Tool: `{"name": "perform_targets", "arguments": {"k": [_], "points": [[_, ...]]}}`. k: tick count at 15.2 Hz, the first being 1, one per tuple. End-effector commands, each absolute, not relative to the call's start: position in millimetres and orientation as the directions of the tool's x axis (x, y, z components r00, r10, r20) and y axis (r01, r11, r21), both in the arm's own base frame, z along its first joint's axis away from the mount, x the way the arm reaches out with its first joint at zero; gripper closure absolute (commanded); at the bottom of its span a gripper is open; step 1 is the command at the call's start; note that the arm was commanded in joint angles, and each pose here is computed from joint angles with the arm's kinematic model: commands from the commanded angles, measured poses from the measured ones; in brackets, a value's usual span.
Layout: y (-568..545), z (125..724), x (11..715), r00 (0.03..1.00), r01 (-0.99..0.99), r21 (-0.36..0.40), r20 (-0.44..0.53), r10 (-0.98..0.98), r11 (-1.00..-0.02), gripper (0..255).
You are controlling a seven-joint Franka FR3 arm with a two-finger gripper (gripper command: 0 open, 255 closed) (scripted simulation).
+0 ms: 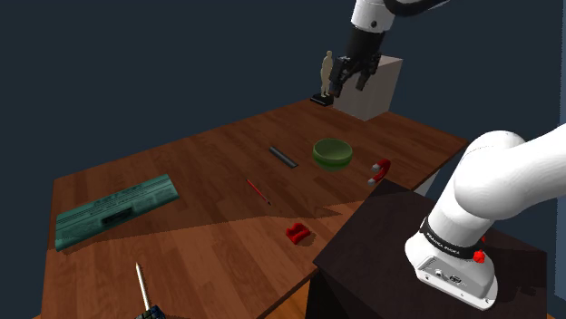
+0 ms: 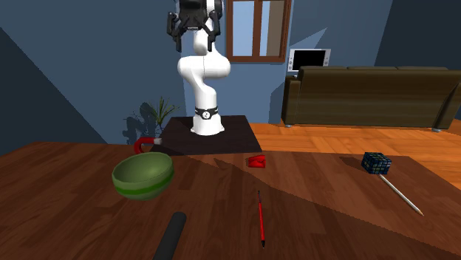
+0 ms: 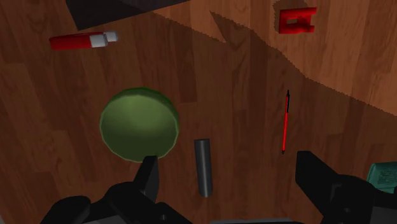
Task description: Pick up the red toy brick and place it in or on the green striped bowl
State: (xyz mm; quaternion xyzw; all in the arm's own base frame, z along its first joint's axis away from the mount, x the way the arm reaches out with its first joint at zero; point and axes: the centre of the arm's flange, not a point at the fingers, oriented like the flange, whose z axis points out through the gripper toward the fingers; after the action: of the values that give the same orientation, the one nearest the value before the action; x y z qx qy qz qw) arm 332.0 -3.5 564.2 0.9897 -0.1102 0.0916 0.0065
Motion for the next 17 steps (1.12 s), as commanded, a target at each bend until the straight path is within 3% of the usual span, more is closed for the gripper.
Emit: {"name": "perform_targets", "arguments": {"k": [1,17], "points": [[9.6,546.0,334.3,0.961,-0.217,-0.007,0.173,-0.215,-0.976,0],[111.0,363.8,353.7,0.977,-0.193,-0.001,0.089,-0.192,-0.981,0]]}}
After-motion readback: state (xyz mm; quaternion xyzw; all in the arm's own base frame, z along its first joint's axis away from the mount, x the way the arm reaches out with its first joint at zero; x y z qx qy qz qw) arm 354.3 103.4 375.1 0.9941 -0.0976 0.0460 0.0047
